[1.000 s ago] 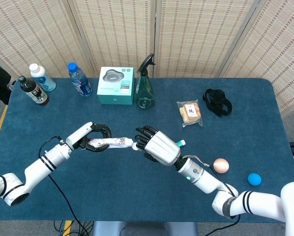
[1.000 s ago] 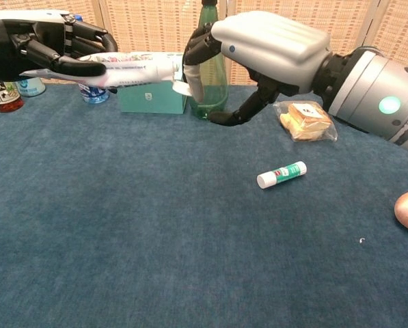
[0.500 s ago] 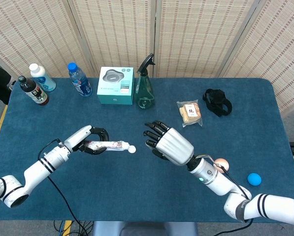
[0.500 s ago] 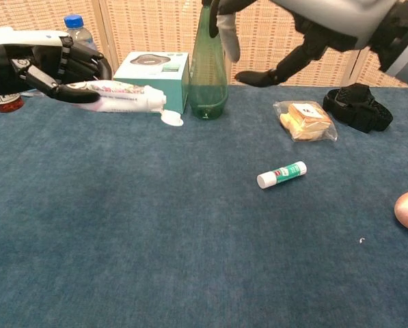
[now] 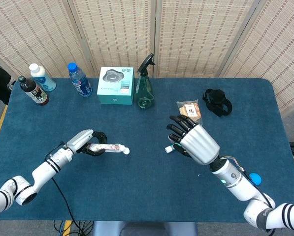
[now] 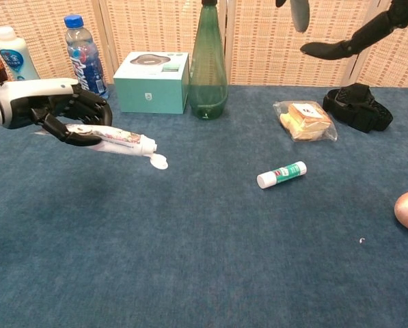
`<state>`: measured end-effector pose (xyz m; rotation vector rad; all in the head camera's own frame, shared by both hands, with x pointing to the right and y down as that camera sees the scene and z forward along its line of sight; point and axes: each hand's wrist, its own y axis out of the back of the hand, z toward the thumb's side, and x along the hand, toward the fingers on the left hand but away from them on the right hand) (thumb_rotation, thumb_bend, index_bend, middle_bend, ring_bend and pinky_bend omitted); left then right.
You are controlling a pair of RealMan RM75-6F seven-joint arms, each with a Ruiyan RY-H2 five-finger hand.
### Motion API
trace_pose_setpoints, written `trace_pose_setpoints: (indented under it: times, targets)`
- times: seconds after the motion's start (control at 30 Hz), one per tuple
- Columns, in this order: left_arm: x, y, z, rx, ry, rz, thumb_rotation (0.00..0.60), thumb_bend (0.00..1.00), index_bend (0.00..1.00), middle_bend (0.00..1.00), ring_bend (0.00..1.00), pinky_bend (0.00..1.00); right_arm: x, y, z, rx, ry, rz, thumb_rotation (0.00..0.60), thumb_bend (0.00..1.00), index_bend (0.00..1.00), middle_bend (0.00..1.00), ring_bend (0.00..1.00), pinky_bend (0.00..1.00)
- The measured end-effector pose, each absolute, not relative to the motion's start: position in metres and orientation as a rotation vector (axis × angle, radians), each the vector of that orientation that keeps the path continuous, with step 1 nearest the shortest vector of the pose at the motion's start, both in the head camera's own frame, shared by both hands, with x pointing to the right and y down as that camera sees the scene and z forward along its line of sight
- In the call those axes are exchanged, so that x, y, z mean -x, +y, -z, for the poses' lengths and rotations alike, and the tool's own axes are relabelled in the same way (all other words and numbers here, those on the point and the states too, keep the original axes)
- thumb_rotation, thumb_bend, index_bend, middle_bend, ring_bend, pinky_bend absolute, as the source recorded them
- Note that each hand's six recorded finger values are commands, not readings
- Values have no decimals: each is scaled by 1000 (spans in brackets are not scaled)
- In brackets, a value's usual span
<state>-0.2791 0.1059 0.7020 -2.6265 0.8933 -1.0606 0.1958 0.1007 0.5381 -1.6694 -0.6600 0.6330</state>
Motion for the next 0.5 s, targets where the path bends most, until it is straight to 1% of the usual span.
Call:
trace_pose_setpoints:
  times: [0.07,0.1,0.23,0.3,0.5]
  targets:
    - [281,107,-709,2623,895,1075,600,460,567,677,379,239,-201,100,-538,1667,-670,-646,600,195,595,403,187,257]
    - [282,108,-712,2622,892,1084,600,460,551,647,351,225,-203,100,-538,1668,-676,-652,600,195,595,403,186,257]
    - [286,113,-724,2624,860,1133,600,456,464,484,222,162,-213,97,-537,1665,-703,-681,600,195,593,403,186,257]
    - [288,113,-726,2619,849,1145,600,453,419,418,183,141,-218,96,-536,1653,-710,-692,600,195,590,403,186,257]
    - [296,110,-721,2582,849,1151,600,453,306,316,106,86,-232,95,-532,1611,-718,-729,600,195,580,403,186,257]
